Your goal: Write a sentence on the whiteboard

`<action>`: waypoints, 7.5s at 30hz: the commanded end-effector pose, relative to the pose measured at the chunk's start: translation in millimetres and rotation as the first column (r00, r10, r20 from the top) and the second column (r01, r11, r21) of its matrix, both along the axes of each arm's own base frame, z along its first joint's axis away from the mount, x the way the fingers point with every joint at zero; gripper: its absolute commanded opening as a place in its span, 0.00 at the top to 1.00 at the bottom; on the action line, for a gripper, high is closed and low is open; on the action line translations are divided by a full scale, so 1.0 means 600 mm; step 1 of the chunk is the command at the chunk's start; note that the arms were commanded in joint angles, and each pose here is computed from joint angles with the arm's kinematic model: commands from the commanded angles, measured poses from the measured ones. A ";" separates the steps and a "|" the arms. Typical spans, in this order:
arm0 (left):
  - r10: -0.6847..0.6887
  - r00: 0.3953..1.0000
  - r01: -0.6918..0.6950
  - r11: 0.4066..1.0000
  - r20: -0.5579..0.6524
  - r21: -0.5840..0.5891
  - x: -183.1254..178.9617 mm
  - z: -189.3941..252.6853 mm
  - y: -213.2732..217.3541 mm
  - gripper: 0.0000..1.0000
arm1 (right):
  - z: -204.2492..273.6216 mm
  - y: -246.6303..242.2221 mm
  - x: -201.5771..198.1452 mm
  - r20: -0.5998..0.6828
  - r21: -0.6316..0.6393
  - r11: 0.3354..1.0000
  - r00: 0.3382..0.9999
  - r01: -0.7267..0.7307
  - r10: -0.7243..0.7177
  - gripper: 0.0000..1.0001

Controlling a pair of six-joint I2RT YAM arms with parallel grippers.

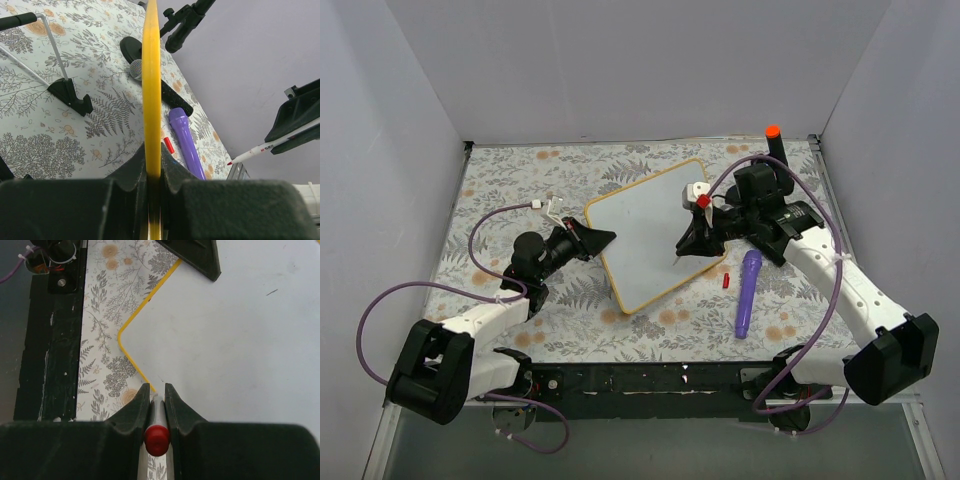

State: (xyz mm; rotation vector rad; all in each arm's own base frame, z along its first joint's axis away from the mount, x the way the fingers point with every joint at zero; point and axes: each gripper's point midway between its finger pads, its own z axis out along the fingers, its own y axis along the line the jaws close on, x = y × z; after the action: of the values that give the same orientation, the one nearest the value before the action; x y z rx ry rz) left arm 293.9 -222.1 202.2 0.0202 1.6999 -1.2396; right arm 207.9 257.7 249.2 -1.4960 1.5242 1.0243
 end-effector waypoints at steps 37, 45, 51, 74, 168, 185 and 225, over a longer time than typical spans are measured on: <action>0.042 0.992 -0.033 0.996 0.116 -0.079 0.003 0.087 0.006 1.00 | 0.096 0.035 0.040 0.061 0.068 0.997 0.998 -0.032 0.028 0.99; 0.047 0.993 -0.038 0.996 0.106 -0.085 0.003 0.084 0.008 1.00 | 0.094 0.039 0.031 0.026 0.089 0.995 0.999 -0.050 0.048 0.99; 0.048 0.994 -0.039 0.995 0.100 -0.090 0.003 0.084 0.008 1.00 | 0.097 0.043 0.012 -0.023 0.130 0.988 0.996 -0.082 0.086 0.99; 0.063 0.995 -0.054 0.993 0.079 -0.104 0.004 0.072 0.011 1.00 | 0.075 0.048 -0.006 -0.111 0.167 0.980 0.986 -0.109 0.128 0.99; 0.094 0.979 -0.048 0.968 0.180 -0.247 -0.016 0.119 0.024 1.00 | 0.163 0.163 0.064 0.056 0.204 0.979 0.998 -0.026 0.015 0.99; 0.118 0.981 -0.084 0.974 0.154 -0.210 -0.003 0.085 0.027 1.00 | 0.118 0.178 0.093 0.013 0.198 0.980 0.999 0.033 -0.036 0.99; 0.149 0.984 -0.126 0.970 0.098 -0.210 0.001 0.061 0.035 1.00 | 0.048 0.213 0.181 -0.072 0.214 0.941 0.965 0.263 -0.253 0.99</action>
State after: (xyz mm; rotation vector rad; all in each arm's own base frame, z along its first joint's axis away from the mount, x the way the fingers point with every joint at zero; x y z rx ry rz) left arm 295.7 -203.9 184.4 -0.1841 1.6529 -1.2248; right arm 310.0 379.8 268.0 -1.1224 1.5759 1.0438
